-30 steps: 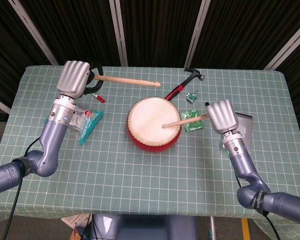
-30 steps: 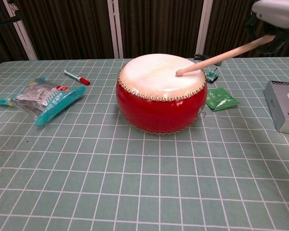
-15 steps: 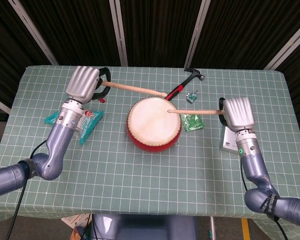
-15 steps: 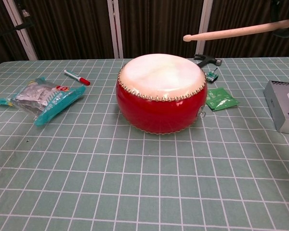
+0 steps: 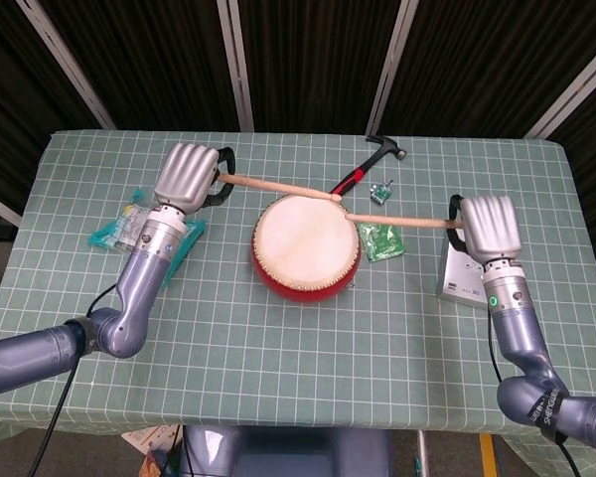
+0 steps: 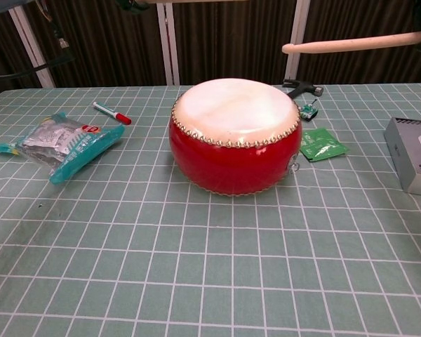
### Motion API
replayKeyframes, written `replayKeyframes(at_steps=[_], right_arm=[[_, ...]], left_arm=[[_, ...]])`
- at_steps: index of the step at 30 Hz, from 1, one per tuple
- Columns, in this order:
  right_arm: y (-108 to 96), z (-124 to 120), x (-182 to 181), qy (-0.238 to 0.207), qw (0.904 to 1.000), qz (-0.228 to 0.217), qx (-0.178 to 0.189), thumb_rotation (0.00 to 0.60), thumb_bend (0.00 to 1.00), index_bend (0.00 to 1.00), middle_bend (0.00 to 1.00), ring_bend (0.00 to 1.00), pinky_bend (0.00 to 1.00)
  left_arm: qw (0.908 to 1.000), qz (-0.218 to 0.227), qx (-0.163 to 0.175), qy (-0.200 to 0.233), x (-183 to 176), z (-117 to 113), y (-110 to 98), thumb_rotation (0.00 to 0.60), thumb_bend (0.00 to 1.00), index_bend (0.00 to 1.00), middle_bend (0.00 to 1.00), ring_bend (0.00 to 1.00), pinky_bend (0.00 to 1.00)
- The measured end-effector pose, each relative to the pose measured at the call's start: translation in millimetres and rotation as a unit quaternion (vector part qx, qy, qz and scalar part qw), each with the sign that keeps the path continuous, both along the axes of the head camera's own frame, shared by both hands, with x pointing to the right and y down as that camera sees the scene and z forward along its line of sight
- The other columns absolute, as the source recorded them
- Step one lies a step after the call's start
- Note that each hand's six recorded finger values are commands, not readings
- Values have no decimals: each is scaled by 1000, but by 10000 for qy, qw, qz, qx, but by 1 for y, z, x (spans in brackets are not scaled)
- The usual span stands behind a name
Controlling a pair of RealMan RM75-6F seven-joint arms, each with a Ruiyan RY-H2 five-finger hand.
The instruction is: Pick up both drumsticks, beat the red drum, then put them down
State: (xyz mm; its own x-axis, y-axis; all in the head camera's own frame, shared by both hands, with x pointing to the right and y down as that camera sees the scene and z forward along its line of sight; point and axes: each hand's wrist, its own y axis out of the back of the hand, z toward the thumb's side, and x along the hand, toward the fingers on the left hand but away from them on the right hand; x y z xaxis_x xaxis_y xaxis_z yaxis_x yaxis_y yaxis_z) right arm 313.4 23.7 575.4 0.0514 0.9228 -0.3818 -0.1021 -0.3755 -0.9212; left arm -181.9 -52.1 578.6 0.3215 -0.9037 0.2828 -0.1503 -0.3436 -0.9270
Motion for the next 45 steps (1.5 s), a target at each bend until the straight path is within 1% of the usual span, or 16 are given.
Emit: replayKeyframes(at_steps=[3,6,8,11,14,17,19,21,23,26,28,31,35,37,39,45], right_arm=[[0,3,5,60,10000,22,-28,600,558,927,1000,1000,1000],[2,7,10,108,9999,37,-77,600,558,927,1000,1000,1000],[3,9,13,115,9999,52,-114,600,558,927,1000,1000,1000],[5,10,17,158,9997,69,-150,600,557,927,1000,1000,1000],[5,9,21,188,9997,87,-153,600,558,927,1000,1000,1000],[5,8,22,183,9997,102,-141,600,558,927,1000,1000,1000],[6,7,22,185,9997,110,-132,600,558,927,1000,1000,1000],[8,8,22,208,9996,113,-124,600,557,927,1000,1000,1000],[9,8,22,218,9996,116,-107,600,558,927,1000,1000,1000],[10,6,20,219,9997,121,-68,600,558,927,1000,1000,1000],[11,4,19,210,9997,116,-44,600,559,927,1000,1000,1000],[12,0,16,183,9998,102,6,600,558,927,1000,1000,1000],[13,-6,16,137,9998,118,74,600,558,927,1000,1000,1000],[16,-8,18,110,9998,160,79,600,558,927,1000,1000,1000],[19,-10,21,74,9997,208,62,600,559,927,1000,1000,1000],[33,-13,30,-43,9997,242,-60,600,559,927,1000,1000,1000]], left_arm=[[9996,58,-115,-260,-1,14,4,600,483,759,1000,1000,1000],[9966,160,-345,-730,-4,33,10,600,486,759,1000,1000,1000],[9919,190,-565,-1119,-8,45,14,600,489,758,1000,1000,1000],[9800,155,-948,-1741,-17,62,20,600,490,757,1000,1000,1000],[9636,26,-1399,-2276,-25,74,26,600,490,757,1000,1000,1000],[9512,-230,-1838,-2467,-33,80,31,600,490,757,1000,1000,1000],[9480,-446,-2060,-2386,-37,82,34,600,490,758,1000,1000,1000],[9488,-622,-2152,-2227,-39,82,35,600,490,758,1000,1000,1000],[9536,-780,-2122,-1990,-39,79,33,600,489,758,1000,1000,1000],[9670,-825,-1792,-1614,-34,67,25,600,490,758,1000,1000,1000],[9791,-686,-1373,-1331,-25,53,17,600,489,757,1000,1000,1000],[9931,-337,-686,-887,-11,27,9,600,490,757,1000,1000,1000],[9995,42,-29,-302,-5,-3,15,600,489,757,1000,1000,1000],[9999,90,91,-19,-13,-14,24,600,489,756,1000,1000,1000],[9999,71,81,90,-24,-18,34,600,489,755,1000,1000,1000],[9998,-82,-145,-88,-71,-21,68,600,490,741,1000,1000,1000]])
